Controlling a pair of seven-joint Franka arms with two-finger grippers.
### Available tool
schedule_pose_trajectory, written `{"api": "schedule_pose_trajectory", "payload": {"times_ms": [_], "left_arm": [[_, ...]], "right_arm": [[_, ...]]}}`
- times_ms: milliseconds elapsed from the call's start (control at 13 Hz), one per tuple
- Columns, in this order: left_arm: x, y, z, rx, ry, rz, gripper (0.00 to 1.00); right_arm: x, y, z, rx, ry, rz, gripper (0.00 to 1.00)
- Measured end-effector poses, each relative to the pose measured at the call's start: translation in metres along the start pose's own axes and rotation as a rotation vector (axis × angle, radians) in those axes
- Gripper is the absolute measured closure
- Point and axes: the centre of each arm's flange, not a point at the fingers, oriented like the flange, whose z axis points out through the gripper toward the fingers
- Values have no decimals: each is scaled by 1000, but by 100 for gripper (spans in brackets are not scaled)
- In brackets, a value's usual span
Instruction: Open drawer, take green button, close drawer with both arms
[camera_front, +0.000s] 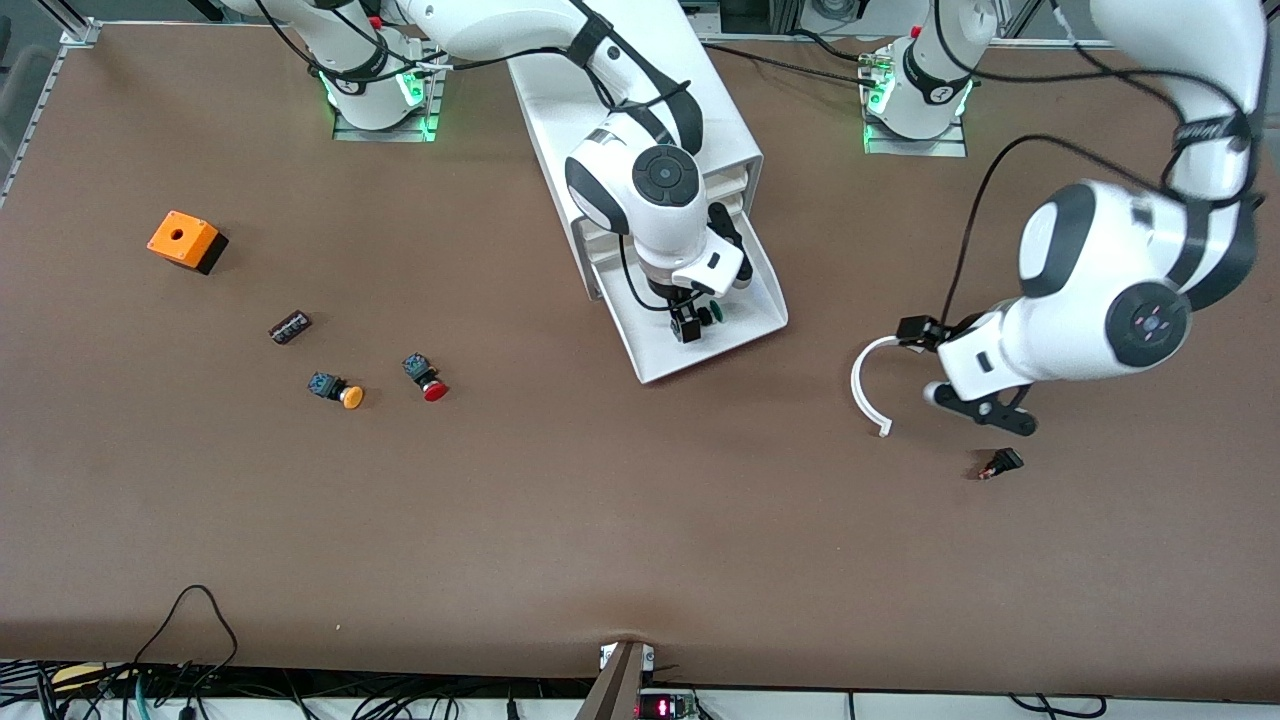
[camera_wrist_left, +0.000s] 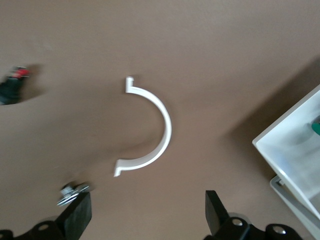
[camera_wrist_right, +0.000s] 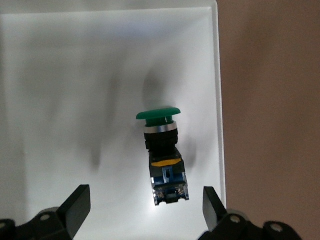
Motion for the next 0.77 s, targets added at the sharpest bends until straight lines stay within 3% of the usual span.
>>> {"api": "schedule_pose_trajectory", "payload": {"times_ms": [383, 613, 766], "left_arm": [[-27, -6, -96, 110, 36, -21, 0], [-31, -10, -105, 111, 30, -29, 0], [-29, -8, -102, 110, 26, -43, 0]], "right_arm": [[0, 3, 10, -22, 4, -1, 0], [3, 0, 16, -16, 0, -8, 1], [6, -2, 17, -16, 0, -15, 7]]}}
